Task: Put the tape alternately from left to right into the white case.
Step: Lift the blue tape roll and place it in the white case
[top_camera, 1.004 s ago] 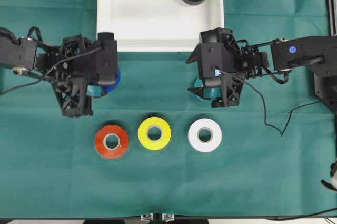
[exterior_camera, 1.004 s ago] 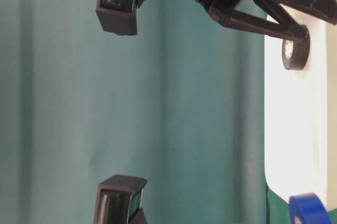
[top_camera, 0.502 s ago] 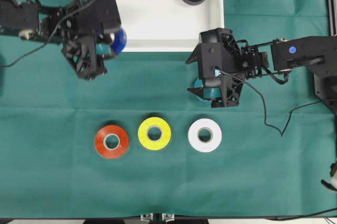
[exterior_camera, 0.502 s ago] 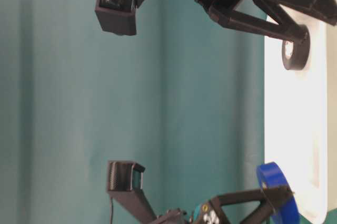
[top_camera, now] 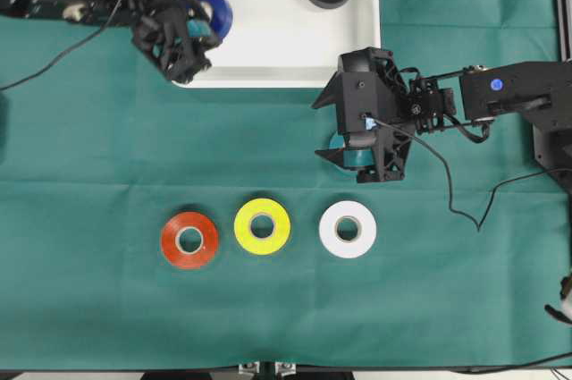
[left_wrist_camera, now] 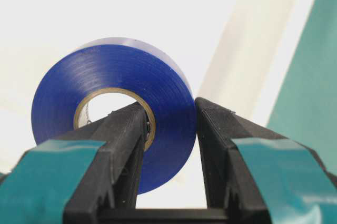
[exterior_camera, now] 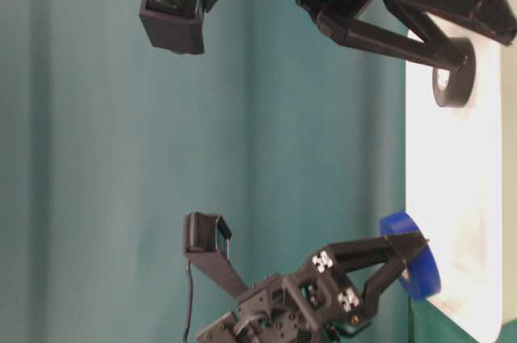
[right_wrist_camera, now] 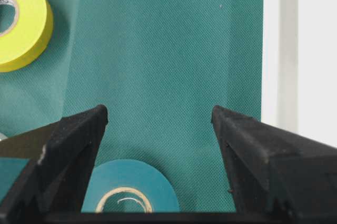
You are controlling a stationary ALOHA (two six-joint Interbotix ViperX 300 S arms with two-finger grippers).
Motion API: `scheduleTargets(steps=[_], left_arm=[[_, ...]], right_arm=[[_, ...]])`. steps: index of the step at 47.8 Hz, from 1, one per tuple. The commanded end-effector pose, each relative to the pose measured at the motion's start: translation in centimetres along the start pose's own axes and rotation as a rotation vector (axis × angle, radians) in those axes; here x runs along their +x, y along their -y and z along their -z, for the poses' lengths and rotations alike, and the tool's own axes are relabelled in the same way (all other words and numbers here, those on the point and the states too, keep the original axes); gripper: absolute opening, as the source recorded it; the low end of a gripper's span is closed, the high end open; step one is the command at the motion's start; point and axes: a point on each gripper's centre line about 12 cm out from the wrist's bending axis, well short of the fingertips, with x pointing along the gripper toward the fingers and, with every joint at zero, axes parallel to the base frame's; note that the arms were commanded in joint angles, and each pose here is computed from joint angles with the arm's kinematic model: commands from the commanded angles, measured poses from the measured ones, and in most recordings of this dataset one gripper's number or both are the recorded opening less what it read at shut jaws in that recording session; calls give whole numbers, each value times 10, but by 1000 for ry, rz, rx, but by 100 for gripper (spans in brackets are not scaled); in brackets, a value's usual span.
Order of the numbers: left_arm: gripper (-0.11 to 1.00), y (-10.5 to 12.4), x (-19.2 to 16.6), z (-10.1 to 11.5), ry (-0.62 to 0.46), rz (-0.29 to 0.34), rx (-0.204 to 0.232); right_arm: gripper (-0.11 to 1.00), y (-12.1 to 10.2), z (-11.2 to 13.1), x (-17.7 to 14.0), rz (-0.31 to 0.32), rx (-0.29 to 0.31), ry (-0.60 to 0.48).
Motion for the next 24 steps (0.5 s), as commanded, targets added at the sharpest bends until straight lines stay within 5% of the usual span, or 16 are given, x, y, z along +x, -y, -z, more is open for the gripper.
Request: scheduleTargets(steps=[1,8,24], left_arm=[[-3,-7,-2,-17,45,-10,-16],[-3,-18,4,-21,41,-29,-21],[-3,-31,18,-30,33,-53,44]], right_arm=[[84,-2,-7,-4,-7,-2,30],[84,-2,-7,-4,-7,-3,30],[84,-2,-7,-4,-7,-2,30]])
